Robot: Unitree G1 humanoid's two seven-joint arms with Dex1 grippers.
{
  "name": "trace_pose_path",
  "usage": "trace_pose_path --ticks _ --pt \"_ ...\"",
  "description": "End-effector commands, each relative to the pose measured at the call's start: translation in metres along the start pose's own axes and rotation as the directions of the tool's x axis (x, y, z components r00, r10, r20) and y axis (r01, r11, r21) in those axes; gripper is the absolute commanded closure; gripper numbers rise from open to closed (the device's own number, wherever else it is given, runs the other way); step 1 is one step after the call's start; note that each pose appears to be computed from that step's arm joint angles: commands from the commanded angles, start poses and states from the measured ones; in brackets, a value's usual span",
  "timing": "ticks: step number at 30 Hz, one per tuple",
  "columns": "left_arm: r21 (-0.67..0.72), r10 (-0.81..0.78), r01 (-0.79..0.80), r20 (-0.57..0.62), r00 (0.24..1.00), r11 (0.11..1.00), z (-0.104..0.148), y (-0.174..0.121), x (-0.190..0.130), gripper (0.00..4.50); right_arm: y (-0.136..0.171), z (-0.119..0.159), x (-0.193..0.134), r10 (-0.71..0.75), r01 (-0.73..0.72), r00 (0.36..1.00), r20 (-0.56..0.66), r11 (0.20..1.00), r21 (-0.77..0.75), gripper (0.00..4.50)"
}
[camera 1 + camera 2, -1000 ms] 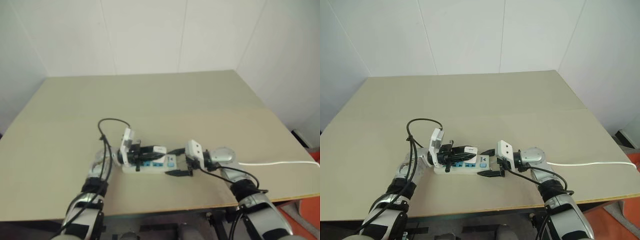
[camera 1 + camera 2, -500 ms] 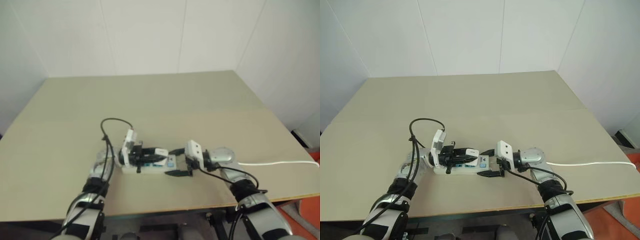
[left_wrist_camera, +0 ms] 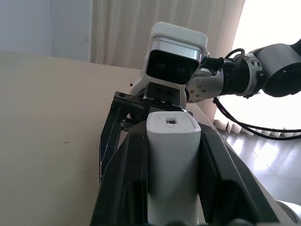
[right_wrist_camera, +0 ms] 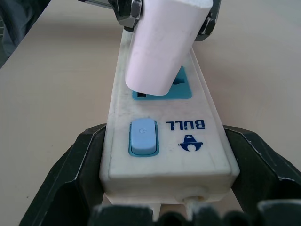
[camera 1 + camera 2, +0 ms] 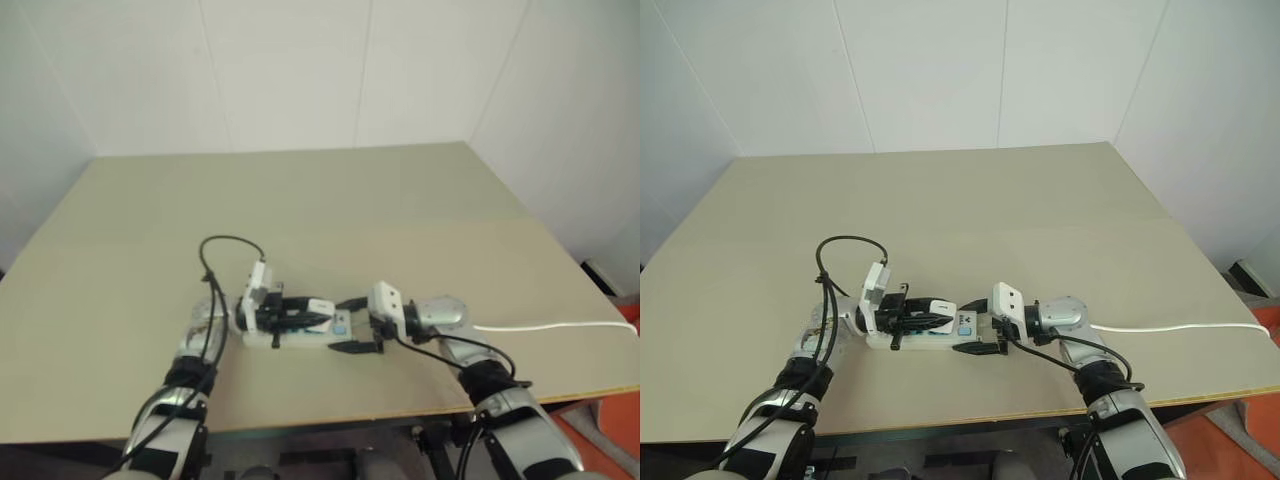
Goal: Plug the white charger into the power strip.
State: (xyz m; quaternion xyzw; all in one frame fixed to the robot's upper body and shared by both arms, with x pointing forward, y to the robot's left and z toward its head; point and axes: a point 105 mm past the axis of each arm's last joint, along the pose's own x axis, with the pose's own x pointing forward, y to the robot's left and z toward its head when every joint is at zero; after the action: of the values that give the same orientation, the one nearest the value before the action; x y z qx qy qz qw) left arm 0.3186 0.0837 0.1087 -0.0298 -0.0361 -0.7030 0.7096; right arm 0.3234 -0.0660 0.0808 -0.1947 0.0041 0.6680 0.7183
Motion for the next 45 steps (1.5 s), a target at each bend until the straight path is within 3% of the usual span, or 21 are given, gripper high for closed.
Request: trace_pose_path --ticks 1,28,40,45 --pt "-0.031 0.063 -0.065 -0.047 0.997 0.997 -0.013 0.001 -0.022 3.49 0.013 -0.016 0.006 0.044 -0.043 0.997 -0.06 0.999 0.026 1.08" --pt "0.034 0.176 -0.174 -0.125 0.976 0.984 -0.006 0.009 -0.066 3.49 0.015 -0.018 0.009 0.057 -0.055 0.996 -0.07 0.998 0.021 1.08" --pt "0.05 0.128 -0.119 -0.228 0.965 0.992 -0.03 -0.001 -0.059 3.49 0.014 -0.018 0.011 0.051 -0.05 0.996 -0.069 0.999 0.019 1.08" --pt "0.024 0.17 -0.17 -0.246 0.954 0.985 -0.034 0.007 -0.057 3.49 0.014 -0.018 0.01 0.051 -0.049 0.996 -0.072 0.999 0.019 1.08"
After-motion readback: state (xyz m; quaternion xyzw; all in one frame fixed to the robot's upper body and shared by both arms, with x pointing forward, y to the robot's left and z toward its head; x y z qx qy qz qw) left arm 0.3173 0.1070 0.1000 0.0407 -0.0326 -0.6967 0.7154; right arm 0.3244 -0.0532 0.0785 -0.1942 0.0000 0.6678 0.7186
